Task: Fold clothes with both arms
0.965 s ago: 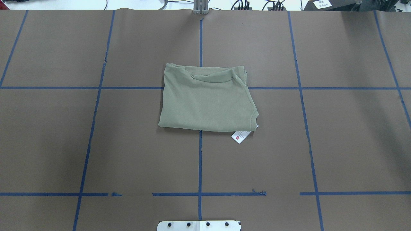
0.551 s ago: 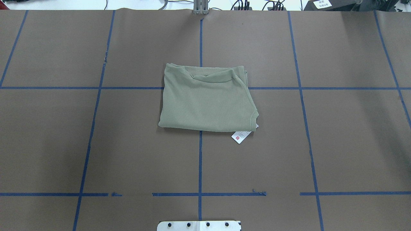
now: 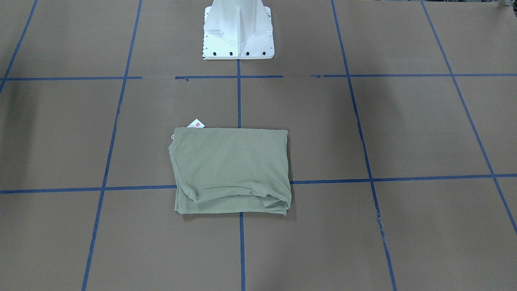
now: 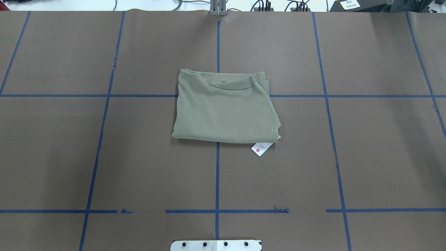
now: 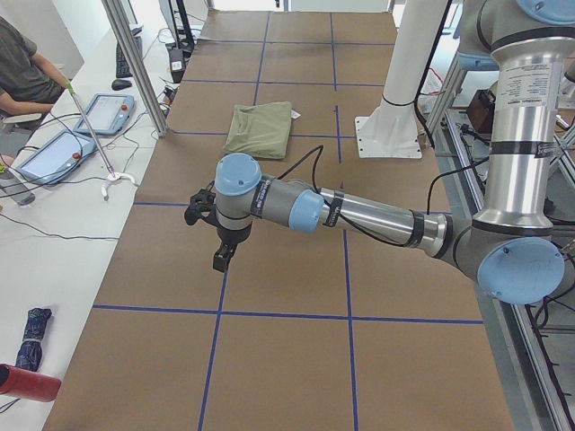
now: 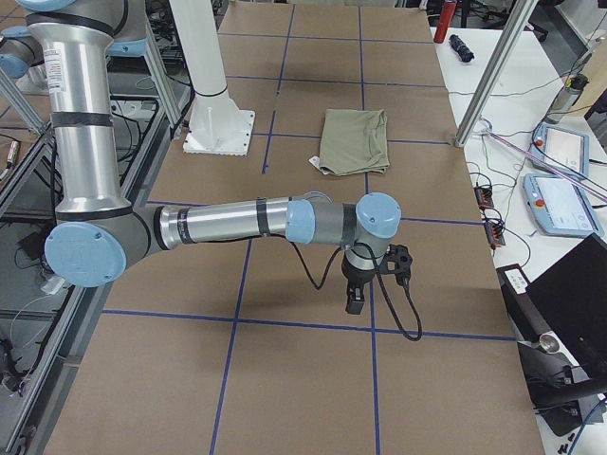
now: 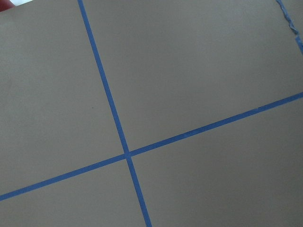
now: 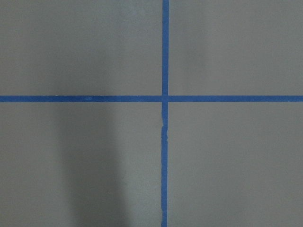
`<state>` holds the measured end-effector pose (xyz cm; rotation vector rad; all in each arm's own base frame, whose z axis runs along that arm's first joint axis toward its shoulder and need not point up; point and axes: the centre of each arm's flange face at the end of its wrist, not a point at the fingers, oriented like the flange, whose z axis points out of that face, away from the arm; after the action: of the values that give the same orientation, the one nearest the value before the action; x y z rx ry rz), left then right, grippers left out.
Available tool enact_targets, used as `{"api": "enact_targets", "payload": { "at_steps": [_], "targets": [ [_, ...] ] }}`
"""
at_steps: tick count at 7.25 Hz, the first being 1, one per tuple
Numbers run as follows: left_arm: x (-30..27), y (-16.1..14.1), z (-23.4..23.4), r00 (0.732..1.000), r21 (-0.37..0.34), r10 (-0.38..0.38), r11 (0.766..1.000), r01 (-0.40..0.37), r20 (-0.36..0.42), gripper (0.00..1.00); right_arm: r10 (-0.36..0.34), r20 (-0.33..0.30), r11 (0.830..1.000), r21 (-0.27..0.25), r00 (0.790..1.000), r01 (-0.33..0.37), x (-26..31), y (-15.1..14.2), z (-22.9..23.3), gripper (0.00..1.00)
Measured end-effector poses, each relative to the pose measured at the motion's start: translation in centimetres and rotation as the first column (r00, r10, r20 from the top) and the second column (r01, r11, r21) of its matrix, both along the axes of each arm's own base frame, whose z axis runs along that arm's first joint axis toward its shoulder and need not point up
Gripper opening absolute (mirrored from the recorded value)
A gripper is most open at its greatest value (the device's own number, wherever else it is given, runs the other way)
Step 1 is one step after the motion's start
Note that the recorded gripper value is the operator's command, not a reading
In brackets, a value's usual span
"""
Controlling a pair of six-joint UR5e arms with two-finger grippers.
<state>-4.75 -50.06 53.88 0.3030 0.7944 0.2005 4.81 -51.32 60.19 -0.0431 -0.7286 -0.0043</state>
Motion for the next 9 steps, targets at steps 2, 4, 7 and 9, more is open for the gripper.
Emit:
{"api": "enact_targets", "payload": {
  "at_steps": [2, 4, 7, 9],
  "targets": [
    [0.4, 1.0, 2.1, 0.999, -0.053, 0.008, 0.999, -0.010, -0.053, 1.00, 0.000, 0.004, 1.000, -0.003, 1.000, 0.000, -0.1, 0.0, 0.1, 1.00],
    [0.8, 0.9, 3.8, 0.998, -0.087, 0.014, 0.996, -0.020, -0.069, 1.00, -0.004, 0.005, 1.000, -0.005, 1.000, 0.004, -0.3, 0.0, 0.1, 1.00],
    [1.0, 0.9, 4.6, 0.998, -0.099, 0.021, 0.995, -0.028, -0.066, 1.00, -0.023, 0.003, 1.000, 0.000, 1.000, 0.023, -1.3, -0.1, 0.3, 1.00],
    [1.0, 0.8, 4.6, 0.998, -0.103, 0.018, 0.994, -0.024, -0.060, 1.00, -0.030, 0.002, 1.000, 0.003, 1.000, 0.030, -1.8, -0.2, 0.4, 1.00]
  ]
}}
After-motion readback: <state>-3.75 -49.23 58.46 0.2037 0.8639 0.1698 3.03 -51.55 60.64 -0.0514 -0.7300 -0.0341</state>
